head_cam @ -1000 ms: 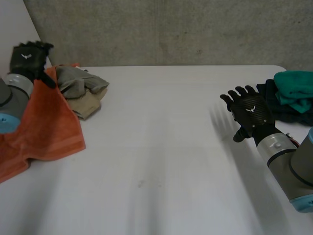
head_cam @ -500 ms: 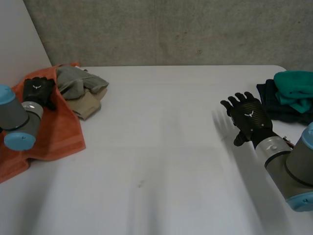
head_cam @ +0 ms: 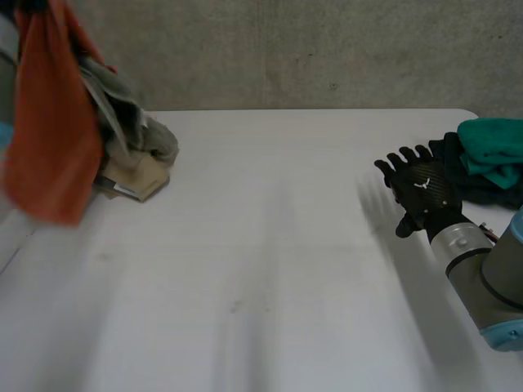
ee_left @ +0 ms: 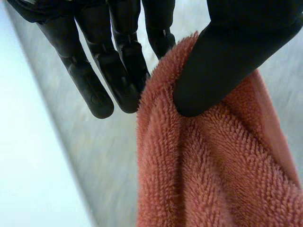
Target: Fold the laundry.
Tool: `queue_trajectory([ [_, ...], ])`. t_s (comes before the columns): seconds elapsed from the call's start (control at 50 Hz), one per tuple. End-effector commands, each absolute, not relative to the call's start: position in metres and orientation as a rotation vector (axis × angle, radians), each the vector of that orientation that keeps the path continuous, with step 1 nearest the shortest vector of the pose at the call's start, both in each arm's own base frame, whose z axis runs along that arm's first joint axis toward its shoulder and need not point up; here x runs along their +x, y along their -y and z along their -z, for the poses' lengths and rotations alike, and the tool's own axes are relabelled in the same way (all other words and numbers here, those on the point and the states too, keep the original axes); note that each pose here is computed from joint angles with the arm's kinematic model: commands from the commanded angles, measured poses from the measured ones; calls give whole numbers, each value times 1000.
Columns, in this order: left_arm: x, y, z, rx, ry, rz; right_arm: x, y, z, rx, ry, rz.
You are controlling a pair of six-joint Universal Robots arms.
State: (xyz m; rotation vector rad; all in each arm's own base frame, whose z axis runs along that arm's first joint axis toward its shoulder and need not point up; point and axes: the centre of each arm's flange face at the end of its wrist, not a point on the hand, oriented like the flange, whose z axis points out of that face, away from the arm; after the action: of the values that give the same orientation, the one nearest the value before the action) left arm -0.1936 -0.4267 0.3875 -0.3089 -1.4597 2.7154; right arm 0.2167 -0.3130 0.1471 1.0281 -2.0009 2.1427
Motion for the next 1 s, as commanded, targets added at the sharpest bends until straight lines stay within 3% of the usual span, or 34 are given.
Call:
queue_trajectory([
  [0.02, -259, 356, -446, -382, 1212, -2604, 206, 319, -158, 954, 1999, -2169],
  [0.16, -318, 311, -439, -474, 1150, -2451, 196, 324, -167, 881, 2009, -2193],
  [0.28, -382, 251, -371, -640, 1296, -2129, 187, 333, -173, 820, 2002, -2207],
  [0.42, -411, 209, -277, -773, 1519, -1801, 183, 336, -174, 765, 2041, -2212],
  [0.5, -407, 202, -248, -829, 1632, -1680, 184, 335, -175, 760, 2071, -2202],
  [0.66, -345, 243, -288, -690, 1703, -1835, 197, 313, -194, 790, 2186, -2185],
  [0.74, -313, 269, -294, -625, 1754, -1918, 214, 285, -207, 899, 2283, -2145],
  [0.84, -275, 306, -276, -648, 1905, -1992, 243, 230, -211, 1186, 2492, -1990],
  [1.0, -234, 374, -232, -822, 2080, -2143, 277, 182, -187, 1435, 2543, -1883],
])
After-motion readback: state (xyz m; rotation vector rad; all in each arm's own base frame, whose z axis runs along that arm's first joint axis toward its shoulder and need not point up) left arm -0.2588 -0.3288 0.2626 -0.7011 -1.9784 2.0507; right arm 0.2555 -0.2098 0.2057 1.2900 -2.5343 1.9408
